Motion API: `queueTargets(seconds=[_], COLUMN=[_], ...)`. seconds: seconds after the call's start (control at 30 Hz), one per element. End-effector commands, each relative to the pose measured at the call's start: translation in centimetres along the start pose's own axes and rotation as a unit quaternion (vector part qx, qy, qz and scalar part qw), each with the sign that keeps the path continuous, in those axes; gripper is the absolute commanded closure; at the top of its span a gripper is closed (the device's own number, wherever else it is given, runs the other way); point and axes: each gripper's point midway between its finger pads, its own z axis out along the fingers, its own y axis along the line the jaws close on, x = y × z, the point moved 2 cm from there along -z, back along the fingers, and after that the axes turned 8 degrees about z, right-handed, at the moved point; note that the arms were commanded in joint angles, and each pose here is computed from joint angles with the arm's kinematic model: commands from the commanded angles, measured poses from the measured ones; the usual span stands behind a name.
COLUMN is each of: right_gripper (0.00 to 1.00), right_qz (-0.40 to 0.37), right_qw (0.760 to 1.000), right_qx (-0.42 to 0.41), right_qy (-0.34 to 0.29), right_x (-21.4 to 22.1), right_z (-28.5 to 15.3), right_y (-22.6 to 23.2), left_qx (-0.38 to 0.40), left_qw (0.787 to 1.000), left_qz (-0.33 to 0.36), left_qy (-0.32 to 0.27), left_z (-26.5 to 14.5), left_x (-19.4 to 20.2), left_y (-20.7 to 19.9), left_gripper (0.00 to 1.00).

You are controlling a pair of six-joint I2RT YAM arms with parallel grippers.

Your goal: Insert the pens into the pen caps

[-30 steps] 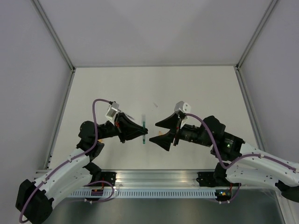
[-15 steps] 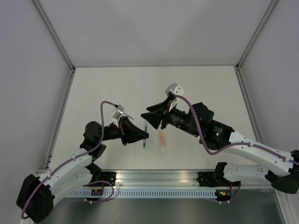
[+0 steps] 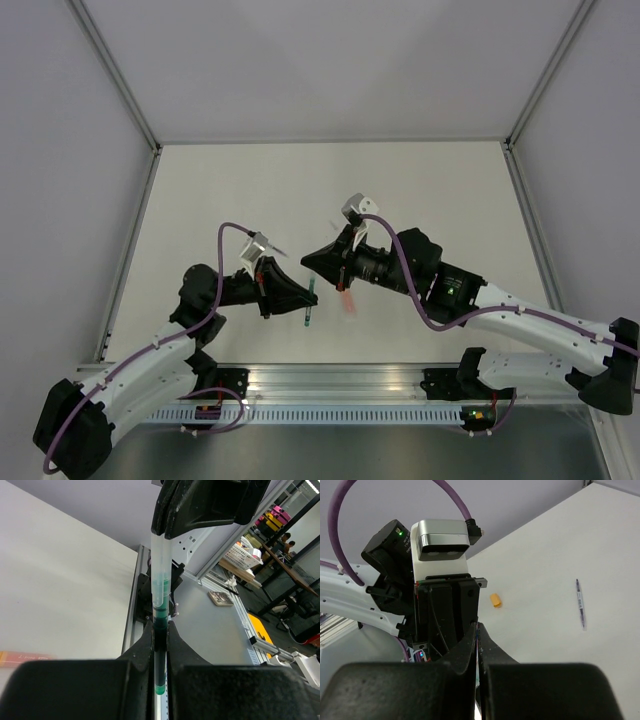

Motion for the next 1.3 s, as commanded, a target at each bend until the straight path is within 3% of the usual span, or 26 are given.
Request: queueTargets(seconds=[0.0,0.33,0.47,0.57,0.77,0.93,1.07,1.17,1.27], right_gripper=[1.00,0.99,0.85,0.86,0.97,1.00,1.00,1.00,1.00], right_qz=[0.027,0.001,-0.011,-0.012,-0.004,0.031,0.092,0.094,0.079], right_qw=[0.998,0.999,0.996,0.994,0.990,0.996,0.994,0.993,0.995], right_qx=[-0.018,0.025,0.083,0.100,0.113,0.075,0.027,0.002,0.028], right_qy=[0.048,0.026,-0.014,-0.041,-0.079,-0.027,0.050,0.072,0.052], right_x=[2.3,-1.0,-3.0,-4.7,-8.6,-5.4,2.8,5.8,5.4], right_z=[-0.4,0.9,0.6,0.1,-0.4,0.2,0.0,-0.2,-0.9], right_y=[0.6,0.4,-1.2,-1.3,-0.9,-0.5,-1.4,-0.8,-1.5], left_qx=[0.001,0.010,0.004,0.004,0.002,0.002,-0.007,-0.013,-0.018], left_qw=[0.998,0.998,0.998,0.998,0.998,0.998,0.997,0.997,0.997], left_qz=[0.055,0.061,0.064,0.062,0.060,0.065,0.070,0.071,0.069], left_qy=[-0.040,-0.032,-0.028,-0.025,-0.023,-0.026,-0.033,-0.036,-0.034], left_z=[0.3,0.1,0.1,0.2,0.1,0.0,-0.1,-0.1,0.0], left_x=[-2.6,-2.0,-1.7,-1.6,-1.4,-1.6,-1.9,-2.2,-2.1], left_y=[-0.5,-0.7,-0.3,-0.2,-0.1,-0.3,-0.2,-0.2,0.0], left_gripper=[0.98,0.98,0.98,0.98,0.98,0.98,0.98,0.98,0.98])
